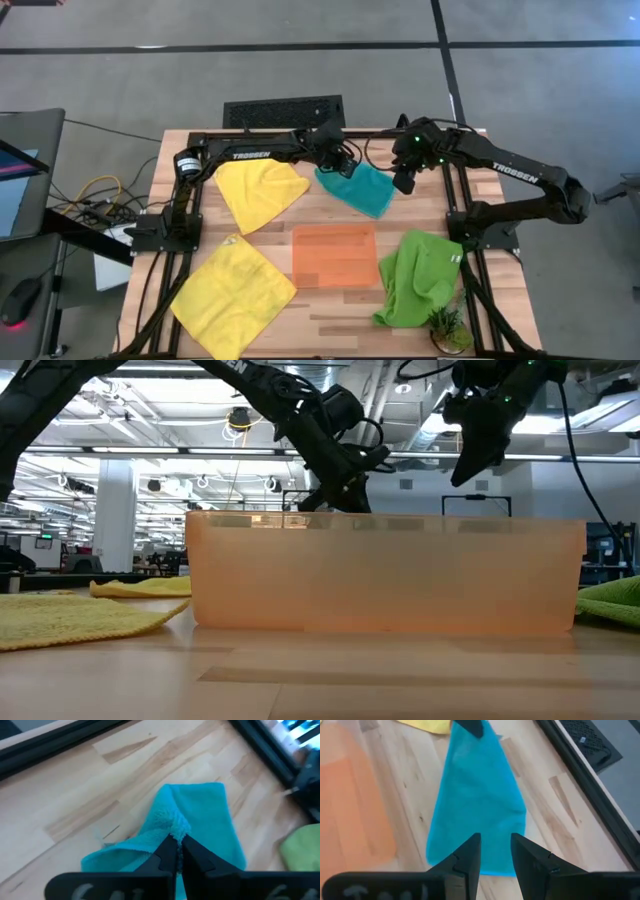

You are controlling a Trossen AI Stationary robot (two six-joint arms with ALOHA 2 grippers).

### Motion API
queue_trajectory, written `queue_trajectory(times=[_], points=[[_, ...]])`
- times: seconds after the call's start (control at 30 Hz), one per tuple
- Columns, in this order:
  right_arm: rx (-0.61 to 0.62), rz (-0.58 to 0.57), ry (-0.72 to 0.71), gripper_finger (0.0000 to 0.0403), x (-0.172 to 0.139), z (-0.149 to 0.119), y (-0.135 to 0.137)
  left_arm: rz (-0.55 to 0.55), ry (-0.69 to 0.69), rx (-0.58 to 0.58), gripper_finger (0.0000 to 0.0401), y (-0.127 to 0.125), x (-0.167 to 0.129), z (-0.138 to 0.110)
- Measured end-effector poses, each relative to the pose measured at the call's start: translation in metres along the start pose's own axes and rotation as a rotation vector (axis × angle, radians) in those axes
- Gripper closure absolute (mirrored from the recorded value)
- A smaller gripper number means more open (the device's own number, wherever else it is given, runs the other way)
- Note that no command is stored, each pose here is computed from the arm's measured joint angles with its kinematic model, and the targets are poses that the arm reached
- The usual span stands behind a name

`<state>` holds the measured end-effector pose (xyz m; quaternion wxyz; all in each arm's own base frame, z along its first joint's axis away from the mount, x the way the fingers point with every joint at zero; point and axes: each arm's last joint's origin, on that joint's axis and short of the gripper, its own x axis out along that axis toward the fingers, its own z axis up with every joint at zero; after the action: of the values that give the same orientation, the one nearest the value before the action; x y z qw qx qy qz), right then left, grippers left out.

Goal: Fold microfiber towels
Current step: Fold the blue towel

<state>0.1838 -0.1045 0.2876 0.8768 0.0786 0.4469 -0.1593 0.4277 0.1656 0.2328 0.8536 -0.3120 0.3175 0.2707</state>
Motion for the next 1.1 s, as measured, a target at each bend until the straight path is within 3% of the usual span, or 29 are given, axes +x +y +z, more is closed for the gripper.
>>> queue_trajectory(times=[0.17, 0.43, 0.63, 0.9, 1.1], points=[[-0.048, 0.009, -0.001, 0.0272, 0.0, 0.0, 0.0, 0.074, 0.03, -0.028, 0.0401, 0.022, 0.0, 0.006], [-0.018, 0.073, 0.08, 0.0272, 0.024, 0.002, -0.003, 0.12, 0.063, -0.049, 0.0401, 0.042, -0.002, 0.011], [0.109, 0.088, 0.208, 0.0272, 0.064, 0.001, -0.018, 0.106, 0.076, -0.003, 0.0401, 0.042, -0.002, 0.011], [0.365, 0.048, 0.357, 0.0272, 0.1, -0.015, -0.053, 0.091, 0.105, 0.025, 0.0401, 0.043, -0.002, 0.009], [0.423, 0.048, 0.417, 0.0272, 0.117, -0.024, -0.067, 0.068, 0.117, 0.028, 0.0401, 0.042, -0.002, 0.009]])
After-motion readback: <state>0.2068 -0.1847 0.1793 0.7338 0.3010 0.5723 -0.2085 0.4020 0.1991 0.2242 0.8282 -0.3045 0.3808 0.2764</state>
